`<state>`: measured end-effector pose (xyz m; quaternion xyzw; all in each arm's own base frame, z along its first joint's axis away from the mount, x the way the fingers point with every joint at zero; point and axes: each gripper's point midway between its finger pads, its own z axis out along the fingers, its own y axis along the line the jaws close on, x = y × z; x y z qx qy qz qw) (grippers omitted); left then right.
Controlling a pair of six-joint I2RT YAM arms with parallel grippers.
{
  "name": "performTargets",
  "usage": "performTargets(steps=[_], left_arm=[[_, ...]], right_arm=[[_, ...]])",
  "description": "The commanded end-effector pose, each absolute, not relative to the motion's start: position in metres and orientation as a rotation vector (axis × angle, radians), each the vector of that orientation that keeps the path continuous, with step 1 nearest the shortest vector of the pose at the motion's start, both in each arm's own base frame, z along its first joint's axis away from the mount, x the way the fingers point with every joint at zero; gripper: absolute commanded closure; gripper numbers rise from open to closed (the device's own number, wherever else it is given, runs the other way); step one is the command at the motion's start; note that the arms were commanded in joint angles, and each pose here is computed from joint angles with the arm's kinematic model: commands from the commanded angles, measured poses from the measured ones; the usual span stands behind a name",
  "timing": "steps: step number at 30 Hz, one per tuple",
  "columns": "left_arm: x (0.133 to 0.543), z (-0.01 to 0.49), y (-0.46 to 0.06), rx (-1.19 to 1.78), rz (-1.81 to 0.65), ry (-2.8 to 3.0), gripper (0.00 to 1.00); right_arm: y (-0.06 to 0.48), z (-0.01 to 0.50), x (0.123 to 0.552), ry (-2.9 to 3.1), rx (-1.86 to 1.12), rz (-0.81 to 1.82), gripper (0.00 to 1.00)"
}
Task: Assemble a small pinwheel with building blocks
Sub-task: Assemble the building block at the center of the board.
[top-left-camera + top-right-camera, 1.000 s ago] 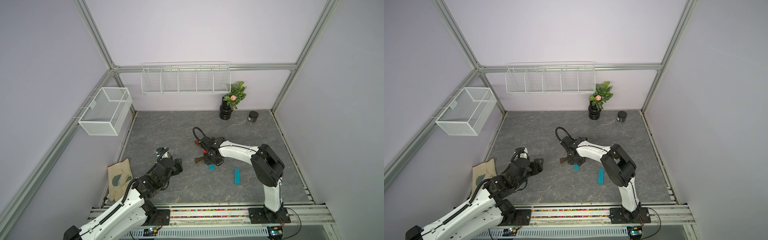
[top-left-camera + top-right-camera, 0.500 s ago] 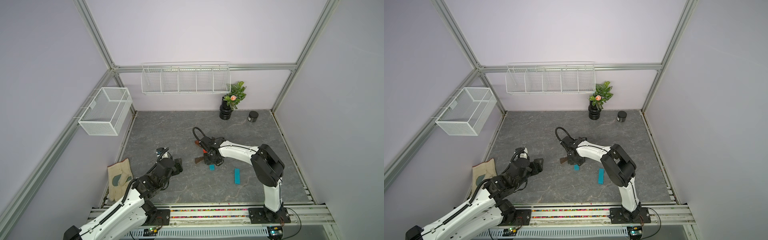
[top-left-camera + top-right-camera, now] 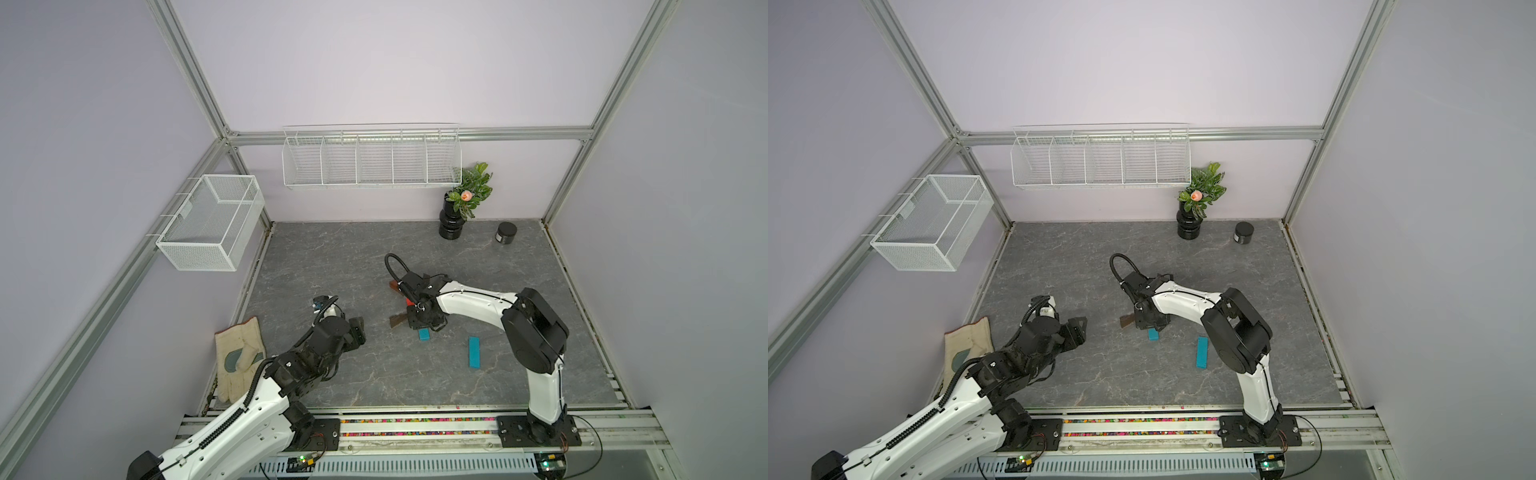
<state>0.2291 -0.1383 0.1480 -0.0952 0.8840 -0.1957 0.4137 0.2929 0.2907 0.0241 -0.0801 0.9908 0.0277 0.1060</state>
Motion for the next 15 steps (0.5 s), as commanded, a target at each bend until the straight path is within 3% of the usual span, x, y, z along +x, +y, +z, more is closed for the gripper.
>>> performTargets(steps=[1,15], left_arm=[[0.229,0.1447,-0.1345,-0.266,-0.485,2.22,0.23],[0.2279,0.1444,-0.1341,-0.266,-0.488,2.223,0.23]], right_arm=[[0.2885,0.0208,0.2966,2.924,-0.243,0.054,0.62],[0.2828,0.0202,0.2971,2.922,-0.188,0.025,0.62]])
